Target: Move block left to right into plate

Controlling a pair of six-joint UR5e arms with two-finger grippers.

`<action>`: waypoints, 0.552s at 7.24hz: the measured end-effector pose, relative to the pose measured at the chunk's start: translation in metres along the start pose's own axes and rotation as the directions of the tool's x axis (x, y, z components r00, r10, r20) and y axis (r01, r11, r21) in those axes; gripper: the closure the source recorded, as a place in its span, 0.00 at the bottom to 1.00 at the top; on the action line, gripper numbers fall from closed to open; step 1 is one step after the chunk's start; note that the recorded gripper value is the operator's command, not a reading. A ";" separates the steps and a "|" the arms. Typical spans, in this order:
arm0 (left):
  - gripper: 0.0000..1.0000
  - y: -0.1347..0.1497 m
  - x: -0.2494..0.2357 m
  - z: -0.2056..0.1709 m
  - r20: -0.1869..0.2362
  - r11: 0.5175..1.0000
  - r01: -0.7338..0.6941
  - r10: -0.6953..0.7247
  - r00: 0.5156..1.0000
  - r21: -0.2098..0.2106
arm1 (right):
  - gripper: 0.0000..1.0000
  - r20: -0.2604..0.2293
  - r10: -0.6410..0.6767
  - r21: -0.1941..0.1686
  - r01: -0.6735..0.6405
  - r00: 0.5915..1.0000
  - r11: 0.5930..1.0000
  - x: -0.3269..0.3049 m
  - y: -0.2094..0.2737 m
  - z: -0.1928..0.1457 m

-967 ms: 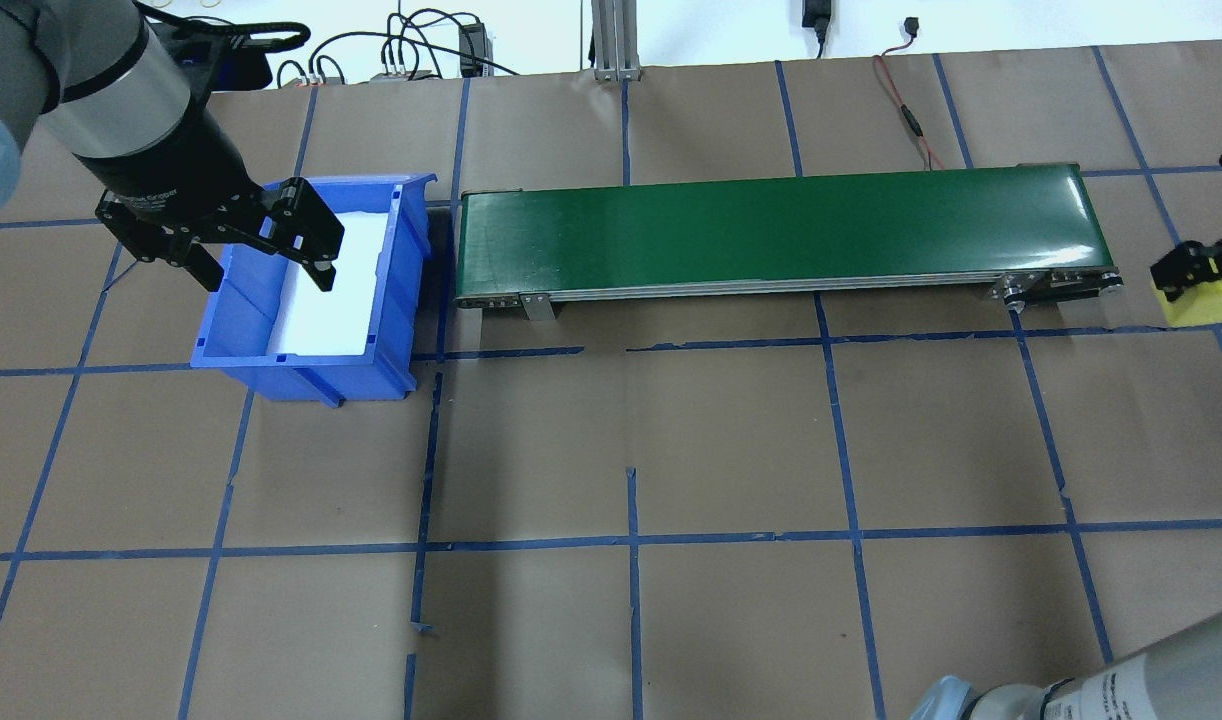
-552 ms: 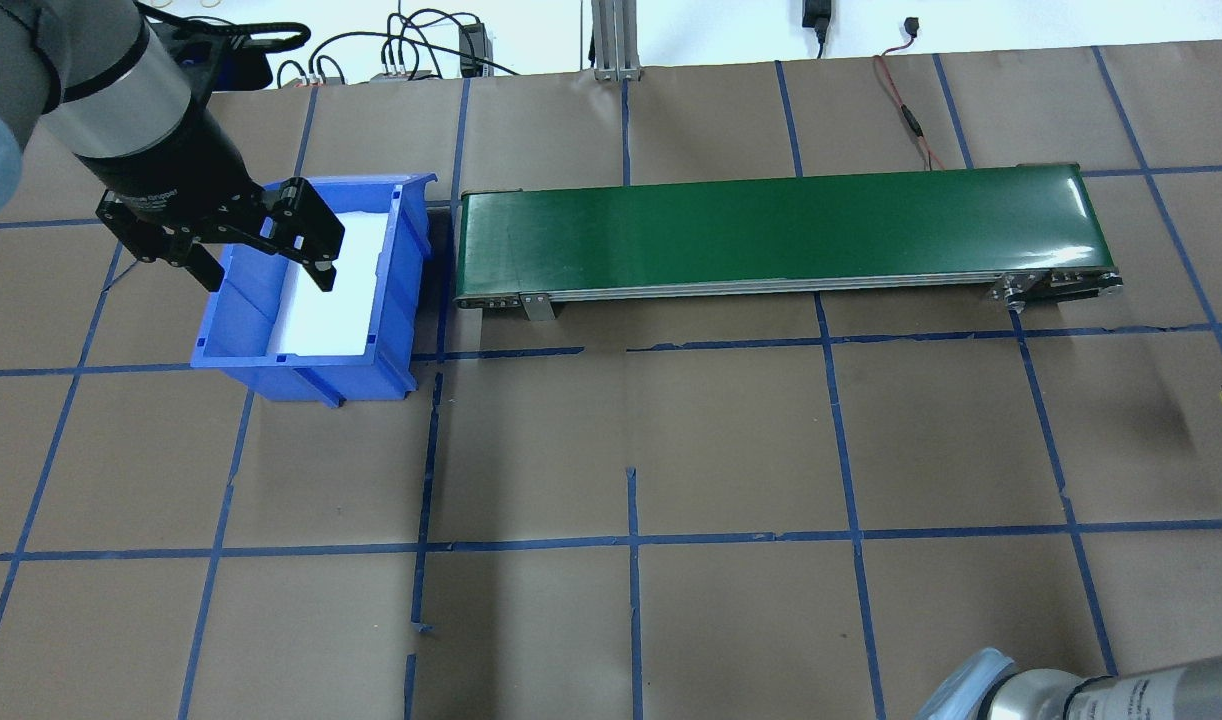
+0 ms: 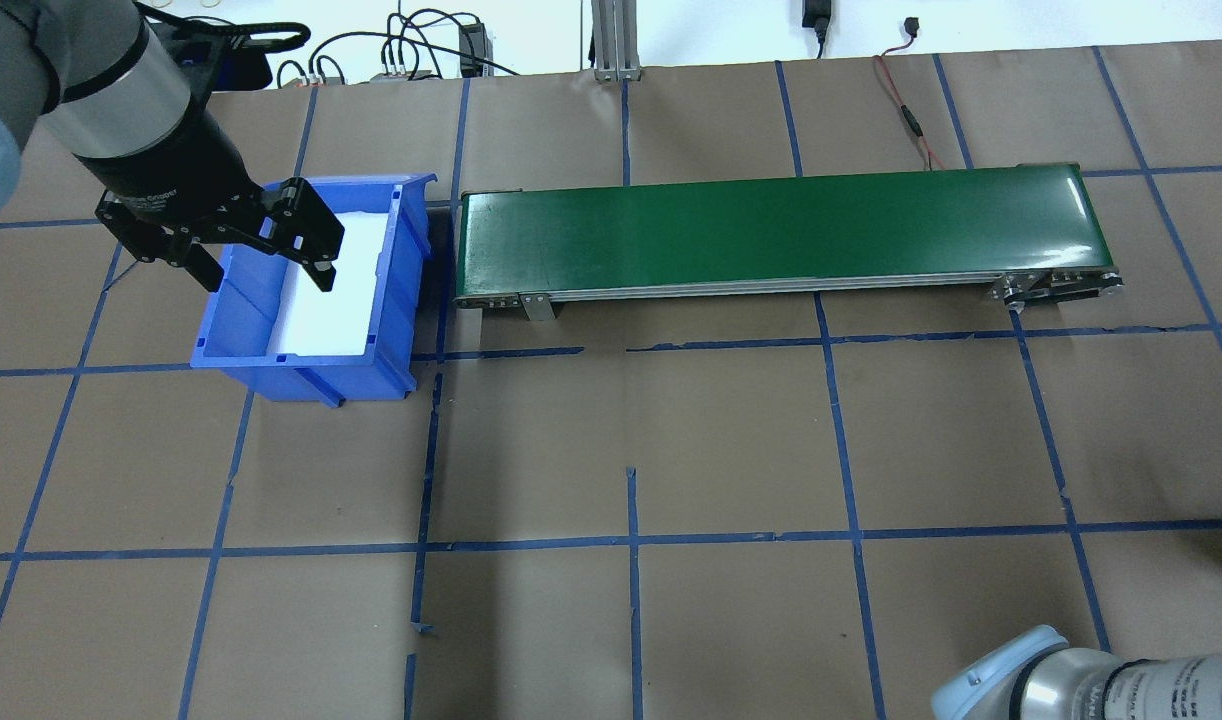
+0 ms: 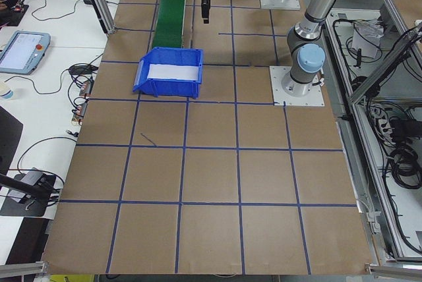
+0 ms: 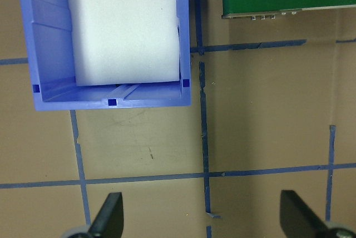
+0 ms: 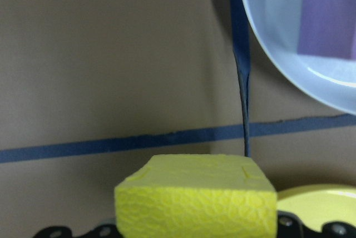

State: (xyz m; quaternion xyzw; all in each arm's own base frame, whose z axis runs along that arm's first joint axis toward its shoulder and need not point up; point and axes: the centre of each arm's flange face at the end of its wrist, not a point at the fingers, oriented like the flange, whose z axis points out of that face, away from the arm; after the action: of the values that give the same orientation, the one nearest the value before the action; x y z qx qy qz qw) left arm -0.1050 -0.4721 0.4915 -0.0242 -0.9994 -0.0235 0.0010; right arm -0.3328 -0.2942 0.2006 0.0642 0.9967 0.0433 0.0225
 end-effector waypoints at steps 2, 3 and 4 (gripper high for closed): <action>0.00 0.000 0.001 0.000 0.000 1.000 -0.001 0.001 1.000 0.000 | 0.54 -0.038 0.018 -0.012 -0.019 0.999 1.000 0.014 0.010 -0.012; 0.00 0.000 0.001 0.000 -0.001 1.000 -0.001 0.001 1.000 0.000 | 0.50 -0.041 0.019 -0.019 -0.020 0.999 1.000 0.020 0.013 -0.017; 0.00 0.000 0.001 0.000 0.000 1.000 -0.001 0.001 1.000 0.000 | 0.29 -0.036 0.023 -0.034 -0.024 0.999 0.999 0.030 0.022 -0.018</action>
State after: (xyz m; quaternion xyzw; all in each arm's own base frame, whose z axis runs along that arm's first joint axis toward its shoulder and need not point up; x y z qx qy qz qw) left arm -0.1056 -0.4719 0.4916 -0.0248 -0.9994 -0.0234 0.0012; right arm -0.3602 -0.2697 0.2192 0.0748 0.9953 0.0619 0.0055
